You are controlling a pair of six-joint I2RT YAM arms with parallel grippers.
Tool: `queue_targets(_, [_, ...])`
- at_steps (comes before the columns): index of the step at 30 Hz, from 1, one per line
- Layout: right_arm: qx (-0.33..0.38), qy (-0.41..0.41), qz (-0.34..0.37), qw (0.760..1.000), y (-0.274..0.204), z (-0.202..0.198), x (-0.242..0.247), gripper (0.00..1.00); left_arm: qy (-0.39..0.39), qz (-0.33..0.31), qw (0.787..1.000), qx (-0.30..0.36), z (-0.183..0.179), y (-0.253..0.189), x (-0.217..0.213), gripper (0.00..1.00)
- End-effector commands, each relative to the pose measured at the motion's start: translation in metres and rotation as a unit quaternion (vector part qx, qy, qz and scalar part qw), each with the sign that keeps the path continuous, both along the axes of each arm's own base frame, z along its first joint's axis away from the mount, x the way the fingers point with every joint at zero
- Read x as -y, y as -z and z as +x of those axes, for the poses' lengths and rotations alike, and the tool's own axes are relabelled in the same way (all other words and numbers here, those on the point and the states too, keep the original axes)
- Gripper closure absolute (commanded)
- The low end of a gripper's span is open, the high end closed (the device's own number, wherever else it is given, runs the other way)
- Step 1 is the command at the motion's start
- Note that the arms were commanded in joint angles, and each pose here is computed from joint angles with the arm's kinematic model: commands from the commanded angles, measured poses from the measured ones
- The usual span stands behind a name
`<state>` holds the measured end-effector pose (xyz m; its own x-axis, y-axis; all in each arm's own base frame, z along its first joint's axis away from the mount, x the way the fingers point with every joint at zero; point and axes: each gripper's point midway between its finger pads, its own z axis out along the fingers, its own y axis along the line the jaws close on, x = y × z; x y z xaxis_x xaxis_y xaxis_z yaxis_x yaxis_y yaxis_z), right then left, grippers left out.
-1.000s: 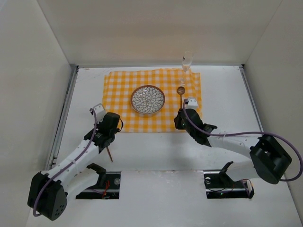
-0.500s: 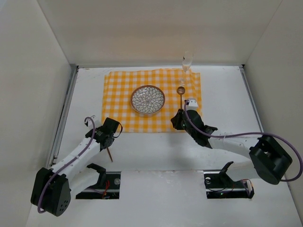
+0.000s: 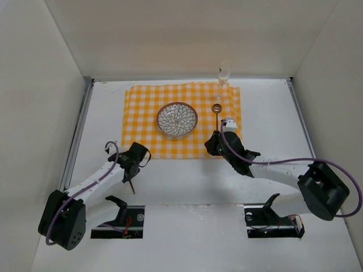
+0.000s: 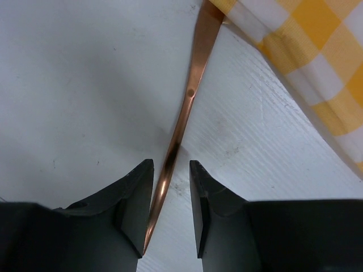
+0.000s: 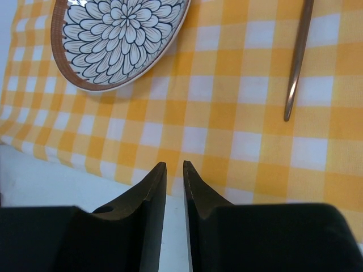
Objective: Set the dinner table for one person
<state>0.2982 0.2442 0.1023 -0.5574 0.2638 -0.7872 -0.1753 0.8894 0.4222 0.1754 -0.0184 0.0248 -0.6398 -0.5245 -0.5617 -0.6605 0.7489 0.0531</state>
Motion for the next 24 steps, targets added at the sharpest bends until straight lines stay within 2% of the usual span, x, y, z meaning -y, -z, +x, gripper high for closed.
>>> queue_targets(1, [0.024, -0.005, 0.031, 0.999, -0.019, 0.007, -0.009, 0.76, -0.004, -0.020, 1.000, 0.001, -0.006, 0.001, 0.004, 0.71])
queue_targets(8, [0.025, -0.005, 0.033, 0.999, -0.020, 0.007, -0.008, 0.76, -0.036, -0.050, 0.998, -0.016, -0.020, 0.009, 0.010, 0.74])
queue_targets(20, [0.027, 0.000, 0.035, 0.999, -0.022, 0.008, -0.004, 0.75, -0.033, -0.034, 0.999, -0.015, -0.018, 0.008, 0.009, 0.73])
queue_targets(24, [0.027, 0.005, 0.035, 0.999, -0.022, 0.009, 0.000, 0.75, -0.013, -0.020, 1.000, -0.015, -0.016, 0.008, 0.012, 0.79])
